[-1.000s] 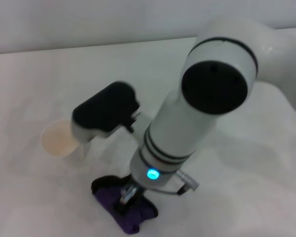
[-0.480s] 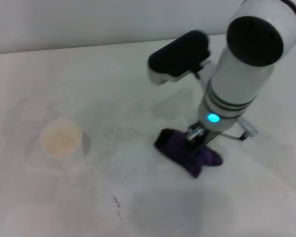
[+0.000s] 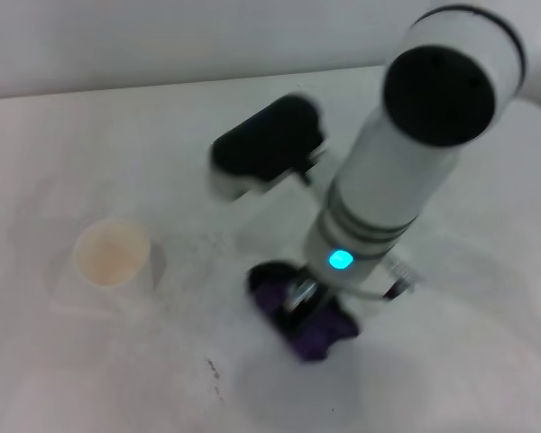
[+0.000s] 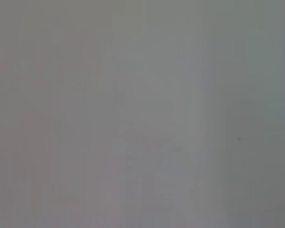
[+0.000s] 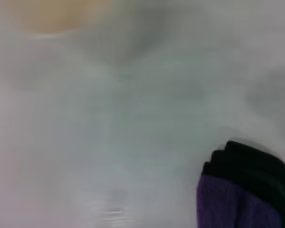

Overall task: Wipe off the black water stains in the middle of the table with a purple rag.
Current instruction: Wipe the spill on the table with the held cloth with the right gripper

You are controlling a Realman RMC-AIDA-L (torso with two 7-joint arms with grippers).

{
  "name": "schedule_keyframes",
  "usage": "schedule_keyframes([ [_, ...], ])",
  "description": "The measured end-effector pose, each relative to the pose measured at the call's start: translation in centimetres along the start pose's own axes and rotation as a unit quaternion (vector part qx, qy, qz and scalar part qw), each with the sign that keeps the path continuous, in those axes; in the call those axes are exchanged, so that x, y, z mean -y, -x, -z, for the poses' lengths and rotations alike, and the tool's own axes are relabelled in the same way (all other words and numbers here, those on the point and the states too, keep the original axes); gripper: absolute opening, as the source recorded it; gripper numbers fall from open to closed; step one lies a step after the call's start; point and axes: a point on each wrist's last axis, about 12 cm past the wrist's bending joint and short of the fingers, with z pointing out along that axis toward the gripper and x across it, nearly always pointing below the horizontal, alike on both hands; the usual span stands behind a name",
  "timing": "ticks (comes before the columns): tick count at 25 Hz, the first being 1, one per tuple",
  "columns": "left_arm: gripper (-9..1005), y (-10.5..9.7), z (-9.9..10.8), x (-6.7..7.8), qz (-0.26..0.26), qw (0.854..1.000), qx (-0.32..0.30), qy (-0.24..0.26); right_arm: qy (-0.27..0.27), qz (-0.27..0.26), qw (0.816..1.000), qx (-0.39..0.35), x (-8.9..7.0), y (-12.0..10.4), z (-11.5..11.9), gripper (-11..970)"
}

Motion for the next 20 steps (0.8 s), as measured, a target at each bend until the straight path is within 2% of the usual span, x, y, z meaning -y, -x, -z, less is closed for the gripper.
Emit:
schedule_keyframes([
  [4, 892, 0.0, -0.1, 0.1, 0.001, 1.0, 0.001, -0.002, 0.052, 0.043, 0.998, 0.004, -2.7, 0.3, -0.5, 92],
  [10, 893, 0.0, -0.2, 0.2, 0.001, 1.0, 0.002, -0.004, 0.118, 0.077, 0.99, 0.012, -4.7, 0.2, -0.8, 92],
  [15, 893, 0.0, -0.2, 0.3, 0.002, 1.0, 0.002, -0.004, 0.146, 0.103, 0.984, -0.011, -5.5, -0.6, -1.7, 91],
  [17, 893, 0.0, -0.2, 0.3, 0.002, 1.0, 0.001, -0.004, 0.144, 0.1, 0.984, -0.008, -5.4, -0.5, -1.8, 91],
  [20, 892, 0.0, -0.2, 0.2, 0.001, 1.0, 0.001, -0.003, 0.138, 0.081, 0.987, 0.003, -4.3, -0.1, -1.5, 91],
])
